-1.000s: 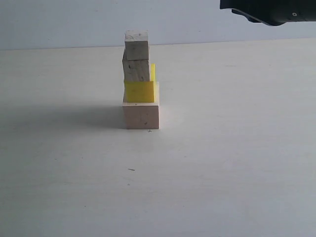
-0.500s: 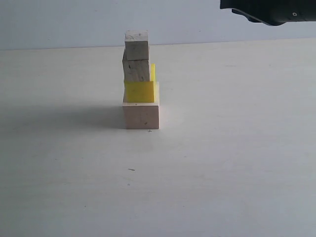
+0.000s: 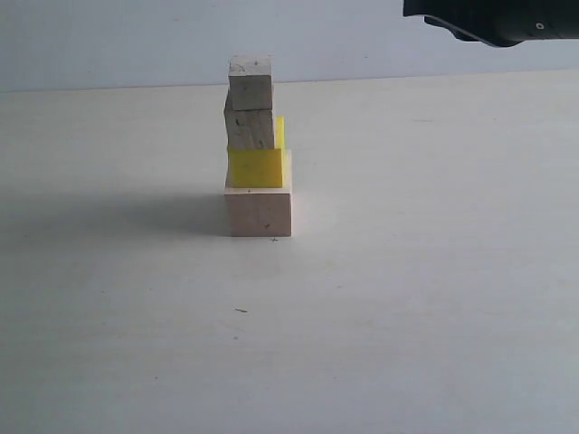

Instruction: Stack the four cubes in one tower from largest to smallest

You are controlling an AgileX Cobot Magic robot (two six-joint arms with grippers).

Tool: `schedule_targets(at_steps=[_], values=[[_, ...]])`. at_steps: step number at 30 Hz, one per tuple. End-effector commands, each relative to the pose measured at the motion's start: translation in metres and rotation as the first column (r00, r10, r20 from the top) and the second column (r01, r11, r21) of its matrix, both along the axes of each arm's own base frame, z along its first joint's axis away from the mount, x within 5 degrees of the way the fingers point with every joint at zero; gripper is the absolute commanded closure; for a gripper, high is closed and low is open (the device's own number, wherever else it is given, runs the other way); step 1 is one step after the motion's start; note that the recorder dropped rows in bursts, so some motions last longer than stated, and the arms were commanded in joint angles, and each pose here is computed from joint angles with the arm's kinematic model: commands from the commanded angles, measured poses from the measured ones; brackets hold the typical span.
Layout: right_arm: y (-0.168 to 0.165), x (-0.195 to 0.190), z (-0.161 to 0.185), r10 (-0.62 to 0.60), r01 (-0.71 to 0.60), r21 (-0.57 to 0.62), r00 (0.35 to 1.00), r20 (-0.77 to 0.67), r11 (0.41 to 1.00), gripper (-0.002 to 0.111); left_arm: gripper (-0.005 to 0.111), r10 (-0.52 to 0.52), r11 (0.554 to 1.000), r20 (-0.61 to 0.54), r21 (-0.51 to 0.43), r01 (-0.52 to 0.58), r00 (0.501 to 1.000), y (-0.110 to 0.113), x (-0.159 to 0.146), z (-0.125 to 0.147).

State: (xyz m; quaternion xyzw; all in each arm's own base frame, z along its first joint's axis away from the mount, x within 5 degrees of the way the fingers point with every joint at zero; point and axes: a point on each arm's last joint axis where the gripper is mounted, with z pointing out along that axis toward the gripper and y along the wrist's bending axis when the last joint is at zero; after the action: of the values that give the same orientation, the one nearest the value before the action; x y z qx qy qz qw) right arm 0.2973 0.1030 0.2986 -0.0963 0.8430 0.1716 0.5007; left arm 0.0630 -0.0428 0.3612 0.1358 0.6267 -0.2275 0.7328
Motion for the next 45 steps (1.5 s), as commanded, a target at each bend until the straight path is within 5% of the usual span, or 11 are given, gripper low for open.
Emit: schedule_targets(at_steps=[1, 9, 15, 22, 27, 30, 32, 34, 35, 38, 45], values=[[-0.001, -0.002, 0.001, -0.001, 0.001, 0.001, 1.0, 0.005, 1.0, 0.108, 0.107, 0.004, 1.0, 0.008, -0.012, -0.004, 1.0, 0.001, -0.003, 0.001], [-0.001, -0.002, 0.001, -0.001, 0.001, 0.001, 1.0, 0.005, 1.0, 0.108, 0.107, 0.004, 1.0, 0.008, -0.012, -0.004, 1.0, 0.001, -0.003, 0.001], [-0.001, -0.002, 0.001, -0.001, 0.001, 0.001, 1.0, 0.005, 1.0, 0.108, 0.107, 0.044, 0.999, 0.138, -0.024, -0.041, 0.989, 0.005, -0.033, 0.007], [-0.001, -0.002, 0.001, -0.001, 0.001, 0.001, 1.0, 0.005, 1.0, 0.108, 0.107, 0.264, 0.948, 0.325, 0.088, -0.307, 0.908, 0.012, -0.058, 0.008], [-0.001, -0.002, 0.001, -0.001, 0.001, 0.001, 1.0, 0.005, 1.0, 0.108, 0.107, 0.315, 0.887, 0.359, 0.218, -0.407, 0.879, 0.015, -0.055, 0.004], [-0.001, -0.002, 0.001, -0.001, 0.001, 0.001, 1.0, 0.005, 1.0, 0.108, 0.107, 0.31, 0.89, 0.354, 0.219, -0.4, 0.882, 0.015, -0.055, 0.004], [-0.001, -0.002, 0.001, -0.001, 0.001, 0.001, 1.0, 0.005, 1.0, 0.108, 0.107, 0.3, 0.893, 0.325, 0.234, -0.384, 0.897, 0.014, -0.054, 0.001], [-0.001, -0.002, 0.001, -0.001, 0.001, 0.001, 1.0, 0.005, 1.0, 0.108, 0.107, 0.358, 0.902, 0.166, 0.195, -0.386, 0.919, 0.019, -0.05, -0.009], [-0.001, -0.002, 0.001, -0.001, 0.001, 0.001, 1.0, 0.005, 1.0, 0.108, 0.107, 0.427, 0.898, 0.03, 0.107, -0.428, 0.904, 0.027, -0.046, -0.018], [-0.001, -0.002, 0.001, -0.001, 0.001, 0.001, 1.0, 0.005, 1.0, 0.108, 0.107, 0.508, 0.857, -0.136, -0.018, -0.515, 0.851, 0.039, -0.039, -0.04], [-0.001, -0.002, 0.001, -0.001, 0.001, 0.001, 1.0, 0.005, 1.0, 0.108, 0.107, 0.471, 0.878, -0.25, 0.04, -0.477, 0.846, 0.039, -0.025, -0.093]])
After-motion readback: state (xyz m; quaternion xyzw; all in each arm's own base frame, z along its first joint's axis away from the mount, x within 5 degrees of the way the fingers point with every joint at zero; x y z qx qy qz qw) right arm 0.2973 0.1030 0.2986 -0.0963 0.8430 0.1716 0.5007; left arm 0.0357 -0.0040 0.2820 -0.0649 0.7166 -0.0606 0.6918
